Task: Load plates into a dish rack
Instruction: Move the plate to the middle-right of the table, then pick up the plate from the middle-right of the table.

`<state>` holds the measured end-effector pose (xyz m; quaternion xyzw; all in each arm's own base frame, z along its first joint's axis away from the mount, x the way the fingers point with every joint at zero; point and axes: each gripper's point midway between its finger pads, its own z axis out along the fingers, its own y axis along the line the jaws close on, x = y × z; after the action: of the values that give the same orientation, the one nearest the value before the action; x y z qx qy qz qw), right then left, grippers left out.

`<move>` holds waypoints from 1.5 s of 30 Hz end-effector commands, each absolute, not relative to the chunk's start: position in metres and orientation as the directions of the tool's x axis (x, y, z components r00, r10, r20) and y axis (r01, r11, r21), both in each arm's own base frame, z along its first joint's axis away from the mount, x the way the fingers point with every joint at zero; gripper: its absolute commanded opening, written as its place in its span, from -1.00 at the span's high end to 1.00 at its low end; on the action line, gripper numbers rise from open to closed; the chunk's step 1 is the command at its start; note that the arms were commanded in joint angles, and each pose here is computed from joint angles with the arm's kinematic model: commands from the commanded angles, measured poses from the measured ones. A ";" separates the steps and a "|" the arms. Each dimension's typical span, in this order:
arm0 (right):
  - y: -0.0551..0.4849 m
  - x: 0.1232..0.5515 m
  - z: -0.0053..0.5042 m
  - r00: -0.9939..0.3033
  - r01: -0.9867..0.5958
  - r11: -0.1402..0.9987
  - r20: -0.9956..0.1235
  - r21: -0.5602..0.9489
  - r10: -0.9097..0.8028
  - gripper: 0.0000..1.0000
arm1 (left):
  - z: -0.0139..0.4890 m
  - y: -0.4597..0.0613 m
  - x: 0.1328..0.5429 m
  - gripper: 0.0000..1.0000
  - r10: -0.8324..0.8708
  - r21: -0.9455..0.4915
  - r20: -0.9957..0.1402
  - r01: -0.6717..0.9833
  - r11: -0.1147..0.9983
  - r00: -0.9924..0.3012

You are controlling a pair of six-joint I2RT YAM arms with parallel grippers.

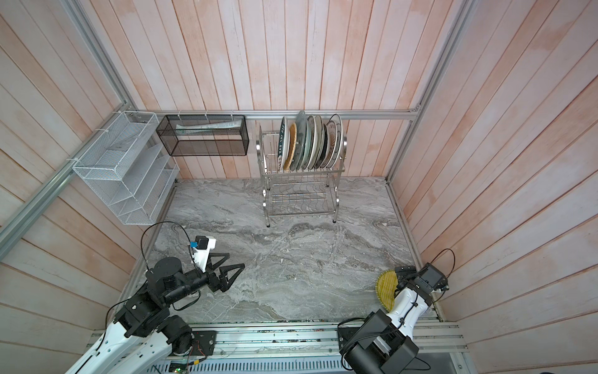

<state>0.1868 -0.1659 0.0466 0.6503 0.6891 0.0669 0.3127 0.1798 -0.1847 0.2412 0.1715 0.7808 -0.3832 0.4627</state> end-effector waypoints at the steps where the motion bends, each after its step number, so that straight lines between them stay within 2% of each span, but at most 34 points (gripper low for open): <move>1: -0.153 0.197 0.041 -0.008 0.823 0.185 -0.315 0.537 0.949 -0.86 | 0.242 -0.184 0.180 -1.00 -0.095 -0.442 -0.856 0.625 0.644 -0.508; 12: -0.086 0.231 0.029 -0.136 0.761 0.235 -0.205 0.605 0.969 -0.86 | 0.246 -0.181 0.181 -1.00 -0.110 -0.434 -0.865 0.620 0.653 -0.490; 18: -0.031 0.254 0.034 -0.233 0.712 0.277 -0.154 0.645 0.960 -0.86 | 0.246 -0.180 0.181 -1.00 -0.111 -0.432 -0.866 0.619 0.656 -0.487; 29: 0.093 0.308 0.047 -0.519 0.565 0.479 -0.162 0.672 0.839 -0.85 | 0.247 -0.178 0.181 -1.00 -0.117 -0.427 -0.870 0.615 0.663 -0.478; 33: 0.089 0.327 0.083 -0.562 0.470 0.597 -0.302 0.650 0.770 -0.86 | 0.250 -0.177 0.180 -1.00 -0.121 -0.423 -0.875 0.619 0.662 -0.469; 37: 0.060 0.320 0.112 -0.540 0.419 0.676 -0.432 0.606 0.722 -0.91 | 0.253 -0.178 0.177 -1.00 -0.123 -0.423 -0.879 0.632 0.649 -0.462; 41: 0.026 0.291 0.105 -0.559 0.383 0.671 -0.419 0.634 0.715 -0.90 | 0.254 -0.181 0.173 -1.00 -0.118 -0.425 -0.880 0.654 0.626 -0.460; 45: 0.002 0.265 0.091 -0.550 0.375 0.643 -0.398 0.667 0.734 -0.86 | 0.263 -0.188 0.161 -1.00 -0.116 -0.417 -0.896 0.722 0.552 -0.429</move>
<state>0.2940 -0.0088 0.1218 0.3701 0.8046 0.2458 0.3941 0.1704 -0.1823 0.2553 0.1807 0.7563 -0.3999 0.4852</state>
